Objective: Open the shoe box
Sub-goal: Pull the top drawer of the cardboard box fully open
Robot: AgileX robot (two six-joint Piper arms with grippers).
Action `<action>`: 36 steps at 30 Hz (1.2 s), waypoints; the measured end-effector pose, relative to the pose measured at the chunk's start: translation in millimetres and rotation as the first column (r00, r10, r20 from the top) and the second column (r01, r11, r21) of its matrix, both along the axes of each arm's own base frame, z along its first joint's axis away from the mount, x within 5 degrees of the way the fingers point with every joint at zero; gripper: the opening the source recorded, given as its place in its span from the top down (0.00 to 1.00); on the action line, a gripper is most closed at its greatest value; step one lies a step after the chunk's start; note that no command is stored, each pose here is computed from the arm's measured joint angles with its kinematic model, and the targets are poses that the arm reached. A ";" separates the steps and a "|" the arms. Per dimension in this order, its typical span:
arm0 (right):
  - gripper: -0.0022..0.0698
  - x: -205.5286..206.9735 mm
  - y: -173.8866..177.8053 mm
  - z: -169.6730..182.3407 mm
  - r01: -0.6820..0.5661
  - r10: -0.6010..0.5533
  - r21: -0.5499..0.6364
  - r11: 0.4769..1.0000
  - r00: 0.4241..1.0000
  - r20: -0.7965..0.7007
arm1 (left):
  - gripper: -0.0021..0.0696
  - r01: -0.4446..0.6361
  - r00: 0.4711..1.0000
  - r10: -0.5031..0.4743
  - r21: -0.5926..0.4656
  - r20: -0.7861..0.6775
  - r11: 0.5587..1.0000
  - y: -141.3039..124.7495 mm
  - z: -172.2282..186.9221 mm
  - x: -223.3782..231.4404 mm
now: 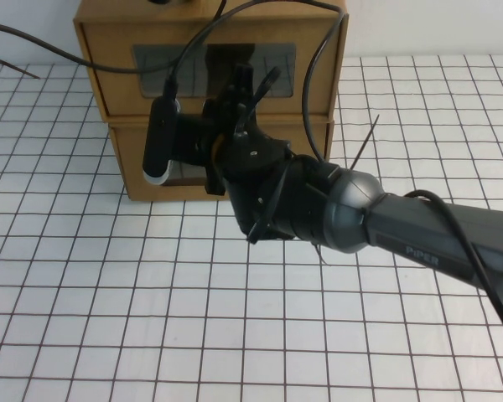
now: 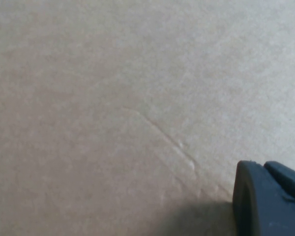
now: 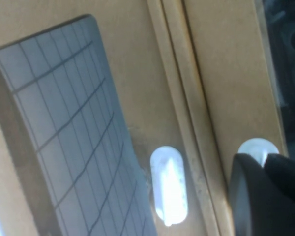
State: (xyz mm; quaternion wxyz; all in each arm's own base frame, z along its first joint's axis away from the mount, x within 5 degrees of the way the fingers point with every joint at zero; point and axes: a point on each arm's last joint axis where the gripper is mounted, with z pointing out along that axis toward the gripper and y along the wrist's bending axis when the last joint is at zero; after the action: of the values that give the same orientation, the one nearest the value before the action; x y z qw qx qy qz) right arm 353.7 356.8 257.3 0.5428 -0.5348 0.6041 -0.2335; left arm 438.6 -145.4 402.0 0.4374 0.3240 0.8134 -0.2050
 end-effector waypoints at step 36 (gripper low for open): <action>0.96 -127.4 -12.9 11.7 -0.087 0.079 -0.047 0.995 0.984 -0.158 | 0.97 -0.007 1.000 0.007 0.000 -0.004 1.000 3.2 -0.2 0.9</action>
State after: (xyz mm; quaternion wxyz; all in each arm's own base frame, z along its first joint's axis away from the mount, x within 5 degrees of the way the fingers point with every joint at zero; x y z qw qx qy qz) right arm 226.3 343.9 268.9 0.4887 -0.5905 0.6152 -0.1843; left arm 439.4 -142.2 401.8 0.4367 0.3208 0.8153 -0.2041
